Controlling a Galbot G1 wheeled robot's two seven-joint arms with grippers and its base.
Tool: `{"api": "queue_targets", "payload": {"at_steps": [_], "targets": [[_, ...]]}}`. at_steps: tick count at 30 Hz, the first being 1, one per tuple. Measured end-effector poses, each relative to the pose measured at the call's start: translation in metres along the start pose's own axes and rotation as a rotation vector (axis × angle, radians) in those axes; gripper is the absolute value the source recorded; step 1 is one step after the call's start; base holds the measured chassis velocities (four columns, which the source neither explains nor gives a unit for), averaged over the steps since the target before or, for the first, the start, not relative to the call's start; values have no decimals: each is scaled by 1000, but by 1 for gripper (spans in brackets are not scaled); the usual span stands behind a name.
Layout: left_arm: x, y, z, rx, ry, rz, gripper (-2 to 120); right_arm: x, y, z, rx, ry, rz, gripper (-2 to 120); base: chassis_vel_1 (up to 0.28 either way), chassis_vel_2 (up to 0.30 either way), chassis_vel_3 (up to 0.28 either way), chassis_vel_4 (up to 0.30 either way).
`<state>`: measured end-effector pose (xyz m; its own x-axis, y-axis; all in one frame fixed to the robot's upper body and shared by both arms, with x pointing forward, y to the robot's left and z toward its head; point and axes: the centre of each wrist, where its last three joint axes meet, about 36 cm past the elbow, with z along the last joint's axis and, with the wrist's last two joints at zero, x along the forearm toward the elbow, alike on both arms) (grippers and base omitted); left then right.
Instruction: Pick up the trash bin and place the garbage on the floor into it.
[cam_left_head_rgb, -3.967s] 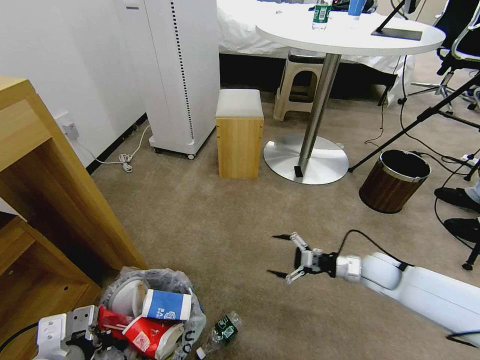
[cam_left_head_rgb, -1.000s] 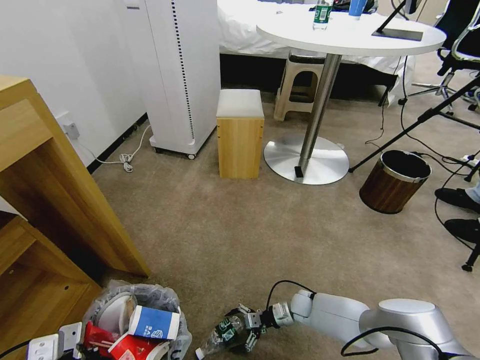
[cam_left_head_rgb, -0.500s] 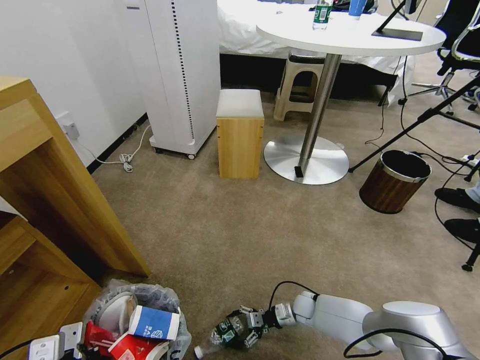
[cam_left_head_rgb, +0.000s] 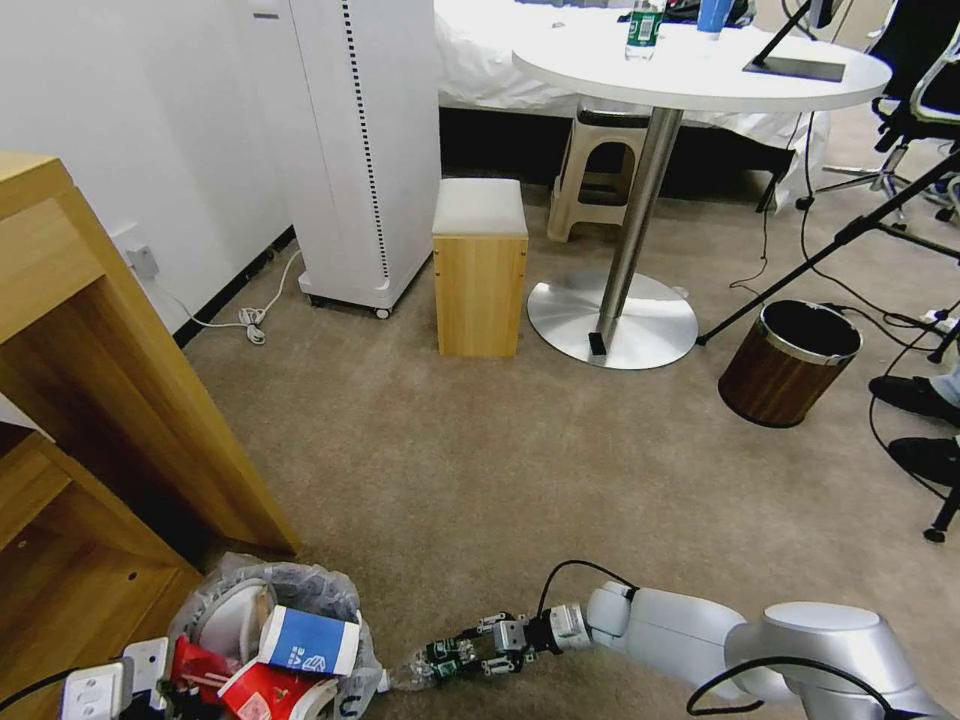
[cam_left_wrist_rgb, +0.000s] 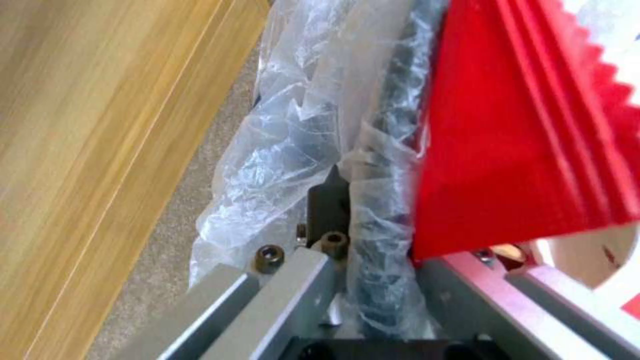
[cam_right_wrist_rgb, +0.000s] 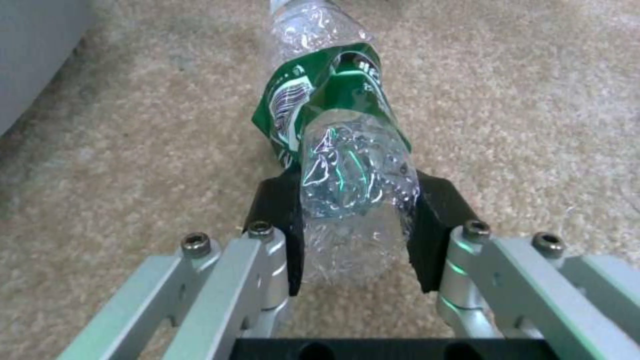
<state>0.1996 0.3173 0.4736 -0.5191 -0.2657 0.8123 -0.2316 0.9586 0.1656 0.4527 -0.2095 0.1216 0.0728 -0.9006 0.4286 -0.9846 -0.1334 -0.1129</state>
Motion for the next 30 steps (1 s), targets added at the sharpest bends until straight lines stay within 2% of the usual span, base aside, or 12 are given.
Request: {"api": "queue_targets", "payload": {"at_steps": [7, 11, 14, 15, 18, 24, 26, 29, 30], "targets": [[2, 0, -4, 0, 14, 12, 0, 9, -17, -14, 15, -48, 45, 28, 0, 0, 0, 0], [2, 0, -6, -3, 22, 19, 0, 35, -31, -29, 29, -86, 100, 28, 0, 0, 0, 0], [2, 0, -8, -6, 25, 21, 0, 63, -39, -54, 64, -140, 136, 28, 0, 0, 0, 0], [2, 0, -8, -6, 25, 21, 0, 63, -39, -54, 64, -140, 136, 28, 0, 0, 0, 0], [-1, 1, -10, -5, 26, 18, 0, 88, -45, -79, 131, -209, 154, 28, 0, 0, 0, 0], [-5, 1, -10, -3, 33, 15, 0, 124, -48, -104, 180, -271, 193, 28, 0, 0, 0, 0], [-5, 1, -10, -4, 34, 14, 0, 125, -49, -112, 184, -295, 204, 28, 0, 0, 0, 0], [-6, 1, -10, -7, 35, 16, 0, 115, -72, -158, 247, -380, 203, 28, 0, 0, 0, 0], [-6, 1, -10, -7, 35, 16, 0, 115, -72, -158, 247, -380, 203, 28, 0, 0, 0, 0]]}}
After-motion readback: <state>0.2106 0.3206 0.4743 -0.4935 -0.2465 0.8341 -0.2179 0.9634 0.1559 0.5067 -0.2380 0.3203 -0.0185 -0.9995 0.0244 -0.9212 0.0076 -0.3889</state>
